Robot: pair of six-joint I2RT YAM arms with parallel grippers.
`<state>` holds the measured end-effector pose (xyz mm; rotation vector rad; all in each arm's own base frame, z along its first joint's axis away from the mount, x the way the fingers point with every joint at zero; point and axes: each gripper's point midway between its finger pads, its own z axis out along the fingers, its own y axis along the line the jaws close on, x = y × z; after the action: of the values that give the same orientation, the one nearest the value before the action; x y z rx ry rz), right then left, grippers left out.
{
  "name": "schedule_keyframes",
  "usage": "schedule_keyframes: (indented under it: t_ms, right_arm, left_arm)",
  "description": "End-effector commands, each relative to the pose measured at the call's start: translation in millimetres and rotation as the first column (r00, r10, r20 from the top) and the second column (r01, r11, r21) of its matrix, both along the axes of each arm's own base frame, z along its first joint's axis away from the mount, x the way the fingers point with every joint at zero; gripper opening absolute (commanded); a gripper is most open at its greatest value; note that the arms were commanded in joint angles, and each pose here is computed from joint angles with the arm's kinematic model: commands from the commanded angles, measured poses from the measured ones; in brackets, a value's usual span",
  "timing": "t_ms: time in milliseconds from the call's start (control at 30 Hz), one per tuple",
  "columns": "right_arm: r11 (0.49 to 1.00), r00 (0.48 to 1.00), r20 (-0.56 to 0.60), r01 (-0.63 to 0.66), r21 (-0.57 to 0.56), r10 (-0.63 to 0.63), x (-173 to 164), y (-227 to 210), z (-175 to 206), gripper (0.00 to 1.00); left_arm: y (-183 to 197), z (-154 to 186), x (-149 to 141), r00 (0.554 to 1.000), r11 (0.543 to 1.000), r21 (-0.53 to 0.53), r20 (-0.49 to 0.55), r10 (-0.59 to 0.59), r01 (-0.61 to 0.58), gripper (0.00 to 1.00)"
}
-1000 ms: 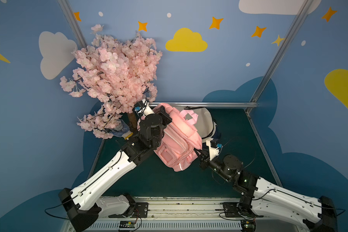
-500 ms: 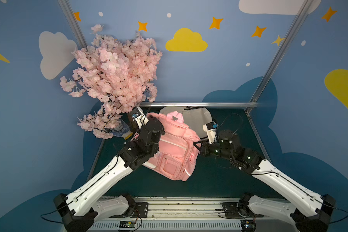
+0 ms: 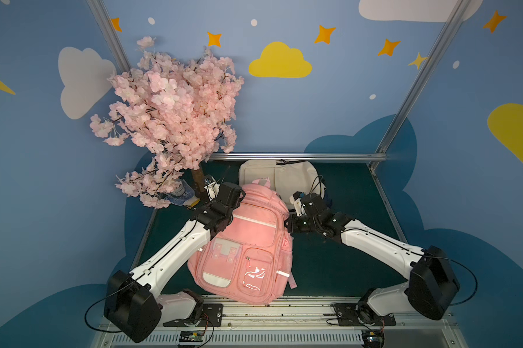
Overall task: Zip up the backpack
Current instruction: Place the backpack at the center of the board.
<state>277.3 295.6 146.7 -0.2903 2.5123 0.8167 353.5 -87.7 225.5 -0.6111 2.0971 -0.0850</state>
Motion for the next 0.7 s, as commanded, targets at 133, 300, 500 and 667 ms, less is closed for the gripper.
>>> schedule_keyframes:
  t_ms: [133, 300, 500, 667]
  right_arm:
    - [0.999, 0.996, 0.085, -0.002, 0.045, -0.002, 42, 35, 11, 0.00]
    - [0.998, 0.996, 0.078, -0.051, 0.041, 0.048, 51, 74, 4, 0.00]
    - [0.994, 0.994, 0.058, -0.097, 0.055, 0.094, 62, 124, 1, 0.00]
    - [0.991, 0.994, 0.046, -0.101, 0.092, 0.097, 67, 162, -3, 0.00]
  left_arm:
    - [4, -54, -85, 0.970, 0.986, -0.117, -0.199, -0.140, 0.119, 0.87]
    - [24, -114, -147, 0.940, 0.980, -0.192, -0.325, -0.106, 0.044, 0.88]
    - [51, -159, -187, 0.922, 0.978, -0.195, -0.388, -0.003, -0.079, 0.86]
    - [64, -169, -193, 0.921, 0.977, -0.172, -0.385, 0.054, -0.129, 0.84]
